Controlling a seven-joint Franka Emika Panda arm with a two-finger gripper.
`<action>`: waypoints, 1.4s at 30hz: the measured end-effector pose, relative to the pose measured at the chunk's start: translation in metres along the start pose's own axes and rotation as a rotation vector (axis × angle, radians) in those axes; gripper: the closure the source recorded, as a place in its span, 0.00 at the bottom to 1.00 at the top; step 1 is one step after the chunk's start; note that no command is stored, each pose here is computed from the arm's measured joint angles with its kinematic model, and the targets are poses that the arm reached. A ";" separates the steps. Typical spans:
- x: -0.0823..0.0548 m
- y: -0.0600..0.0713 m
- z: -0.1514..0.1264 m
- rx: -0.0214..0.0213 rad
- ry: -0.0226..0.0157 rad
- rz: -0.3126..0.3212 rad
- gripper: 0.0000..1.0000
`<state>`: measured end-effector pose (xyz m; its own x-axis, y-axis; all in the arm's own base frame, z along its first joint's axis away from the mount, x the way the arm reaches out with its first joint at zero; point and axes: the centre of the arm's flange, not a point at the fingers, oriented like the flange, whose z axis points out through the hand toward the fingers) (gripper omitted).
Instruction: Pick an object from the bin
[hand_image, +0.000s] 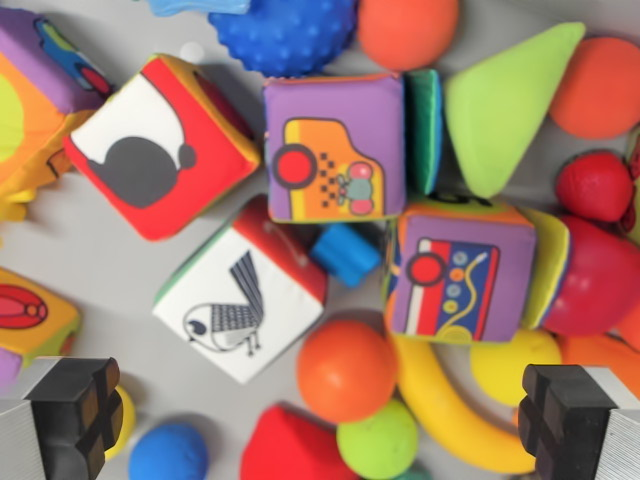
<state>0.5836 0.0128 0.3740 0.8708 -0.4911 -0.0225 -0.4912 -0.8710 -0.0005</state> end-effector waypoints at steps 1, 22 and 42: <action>0.000 0.000 0.001 0.0000 0.0001 -0.005 0.00; -0.013 -0.022 0.028 -0.0017 0.0031 -0.255 0.00; -0.025 -0.044 0.055 -0.0038 0.0070 -0.520 0.00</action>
<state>0.5822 0.0640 0.3193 0.9999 0.0062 -0.0135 0.0061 -1.0000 -0.0062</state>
